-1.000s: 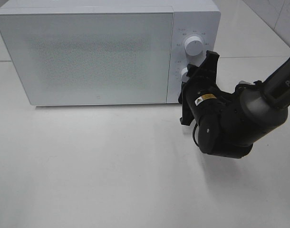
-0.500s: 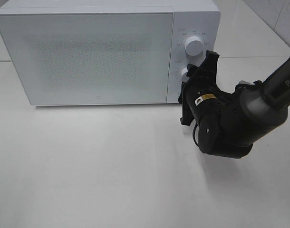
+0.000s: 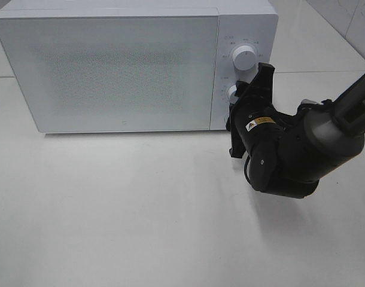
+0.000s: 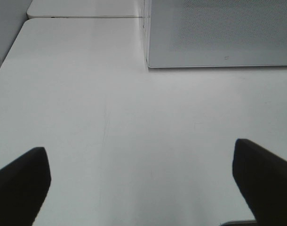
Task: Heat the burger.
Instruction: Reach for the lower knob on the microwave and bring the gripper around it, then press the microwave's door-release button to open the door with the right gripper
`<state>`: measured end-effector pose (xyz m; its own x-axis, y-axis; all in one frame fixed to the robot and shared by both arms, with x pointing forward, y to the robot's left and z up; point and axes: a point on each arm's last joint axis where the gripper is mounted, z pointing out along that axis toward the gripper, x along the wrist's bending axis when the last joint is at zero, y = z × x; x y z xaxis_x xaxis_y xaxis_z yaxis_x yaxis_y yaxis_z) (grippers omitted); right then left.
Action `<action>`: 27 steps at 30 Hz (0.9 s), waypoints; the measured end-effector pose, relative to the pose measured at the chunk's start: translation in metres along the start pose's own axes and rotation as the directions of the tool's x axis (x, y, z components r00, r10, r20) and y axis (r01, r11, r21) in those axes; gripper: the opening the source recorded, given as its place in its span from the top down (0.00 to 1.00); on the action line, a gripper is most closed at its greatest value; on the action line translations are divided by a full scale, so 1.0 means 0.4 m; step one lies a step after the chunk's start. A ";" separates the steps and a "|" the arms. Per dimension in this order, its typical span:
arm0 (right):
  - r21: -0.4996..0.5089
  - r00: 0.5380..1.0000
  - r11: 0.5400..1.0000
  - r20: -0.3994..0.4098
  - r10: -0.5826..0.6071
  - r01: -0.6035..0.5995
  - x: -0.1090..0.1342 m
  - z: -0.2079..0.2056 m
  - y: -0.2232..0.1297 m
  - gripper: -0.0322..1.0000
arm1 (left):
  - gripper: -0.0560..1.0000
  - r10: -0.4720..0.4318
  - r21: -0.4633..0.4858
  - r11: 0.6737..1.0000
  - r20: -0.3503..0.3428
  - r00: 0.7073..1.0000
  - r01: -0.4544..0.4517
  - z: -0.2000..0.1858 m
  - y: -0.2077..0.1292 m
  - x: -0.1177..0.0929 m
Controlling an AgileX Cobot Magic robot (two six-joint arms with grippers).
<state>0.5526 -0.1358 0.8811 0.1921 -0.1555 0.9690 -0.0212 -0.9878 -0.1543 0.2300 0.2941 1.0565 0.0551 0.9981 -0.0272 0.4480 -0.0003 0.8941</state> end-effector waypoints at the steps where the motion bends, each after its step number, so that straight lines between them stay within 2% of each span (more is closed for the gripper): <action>1: 0.005 1.000 1.000 0.008 -0.021 0.021 0.001 -0.004 0.001 0.51 | 0.02 0.000 0.000 1.000 0.000 1.000 0.000 0.000 0.000 0.000; 3: 0.024 0.999 0.998 0.008 -0.050 0.050 0.004 -0.012 0.001 0.50 | 0.02 0.000 0.000 1.000 0.000 1.000 0.000 0.000 0.000 0.000; 5: 0.038 0.996 0.996 -0.004 -0.084 0.084 0.008 -0.021 0.003 0.37 | 0.02 0.000 0.000 1.000 0.000 1.000 0.000 0.000 0.000 0.000; 7: 0.038 0.996 0.996 -0.005 -0.087 0.087 0.008 -0.023 0.006 0.34 | 0.02 0.000 0.000 1.000 0.000 1.000 0.000 0.000 0.000 0.000; 8: 0.041 0.994 0.993 0.006 -0.110 0.110 0.002 -0.033 0.013 0.27 | 0.02 0.000 0.000 1.000 0.000 1.000 0.000 0.000 0.000 0.000; 12: 0.053 0.988 0.988 0.026 -0.149 0.148 -0.008 -0.050 0.024 0.23 | 0.02 0.000 0.000 1.000 0.000 1.000 0.000 0.000 0.000 0.000; 20: 0.144 0.964 0.957 0.047 -0.262 0.253 -0.010 -0.115 0.048 0.23 | 0.02 0.000 0.000 1.000 0.000 1.000 0.000 0.000 0.000 0.000; 24: 0.177 0.949 0.936 0.034 -0.314 0.303 0.003 -0.144 0.058 0.23 | 0.02 0.000 0.000 1.000 0.000 1.000 0.000 0.000 0.000 0.000; 26: 0.228 0.915 0.889 -0.032 -0.401 0.397 0.038 -0.180 0.059 0.23 | 0.02 0.000 0.000 1.000 0.000 1.000 0.000 0.000 0.000 0.000; 27: 0.228 0.915 0.889 -0.032 -0.401 0.397 0.038 -0.180 0.059 0.23 | 0.02 0.000 0.000 1.000 0.000 1.000 0.000 0.000 0.000 0.000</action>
<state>0.4842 -0.1619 0.9061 0.1531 0.2536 0.9551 0.2809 -0.9378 0.2039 0.2300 0.2941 1.0565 0.0551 0.9981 -0.0272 0.4480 -0.0003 0.8941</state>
